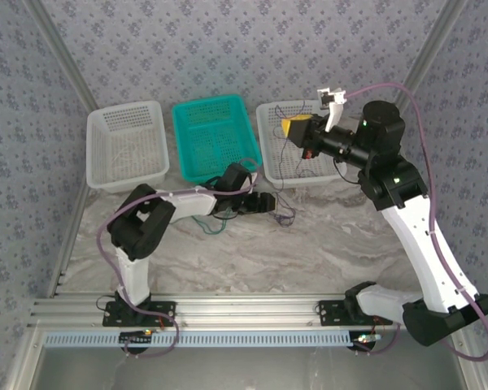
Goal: Untangle the cables
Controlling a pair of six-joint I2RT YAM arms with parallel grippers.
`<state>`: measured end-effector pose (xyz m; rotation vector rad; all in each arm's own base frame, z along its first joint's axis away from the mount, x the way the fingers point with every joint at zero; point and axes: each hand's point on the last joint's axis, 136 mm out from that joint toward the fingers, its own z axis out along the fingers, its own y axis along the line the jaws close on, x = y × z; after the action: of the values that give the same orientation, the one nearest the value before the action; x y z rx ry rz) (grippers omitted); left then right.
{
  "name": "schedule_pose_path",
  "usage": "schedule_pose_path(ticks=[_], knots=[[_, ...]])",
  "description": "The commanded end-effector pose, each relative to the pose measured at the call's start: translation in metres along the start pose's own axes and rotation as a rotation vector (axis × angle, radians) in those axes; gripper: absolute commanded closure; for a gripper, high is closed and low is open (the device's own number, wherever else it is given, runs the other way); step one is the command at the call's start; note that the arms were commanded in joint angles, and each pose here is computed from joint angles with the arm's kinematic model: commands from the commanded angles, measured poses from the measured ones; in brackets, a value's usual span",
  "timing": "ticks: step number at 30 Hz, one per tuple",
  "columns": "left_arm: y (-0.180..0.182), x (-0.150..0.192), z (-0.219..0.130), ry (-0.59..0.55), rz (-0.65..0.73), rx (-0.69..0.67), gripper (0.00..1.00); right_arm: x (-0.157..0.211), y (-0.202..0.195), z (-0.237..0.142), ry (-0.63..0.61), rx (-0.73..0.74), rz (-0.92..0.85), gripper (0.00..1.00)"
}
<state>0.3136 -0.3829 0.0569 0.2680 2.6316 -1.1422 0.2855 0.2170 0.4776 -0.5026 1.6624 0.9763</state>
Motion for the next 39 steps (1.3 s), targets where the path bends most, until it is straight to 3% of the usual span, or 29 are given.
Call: schedule_pose_path(ticks=[1,7,21,24,28,35,39], knots=[[-0.010,-0.002,0.012,0.036,-0.030,0.047,0.30,0.000,0.001,-0.007,-0.008,0.018,-0.028,1.00],[-0.015,-0.001,0.028,0.076,-0.010,0.053,0.33,0.003,0.000,-0.006,-0.002,0.022,-0.032,1.00],[0.008,0.006,0.036,0.131,-0.003,-0.068,1.00,0.004,-0.003,-0.012,-0.014,0.051,-0.049,1.00],[0.004,0.008,0.026,0.115,0.002,-0.063,1.00,0.004,-0.009,-0.015,-0.022,0.090,-0.056,1.00],[0.006,0.005,-0.007,0.039,0.001,-0.088,1.00,0.001,-0.053,-0.039,-0.074,0.356,-0.034,1.00],[0.051,0.007,-0.091,-0.106,-0.097,-0.196,1.00,-0.004,-0.149,-0.155,-0.277,0.878,0.200,1.00],[0.066,0.005,-0.141,-0.170,-0.090,-0.289,1.00,0.006,-0.174,-0.196,-0.348,1.008,0.321,1.00]])
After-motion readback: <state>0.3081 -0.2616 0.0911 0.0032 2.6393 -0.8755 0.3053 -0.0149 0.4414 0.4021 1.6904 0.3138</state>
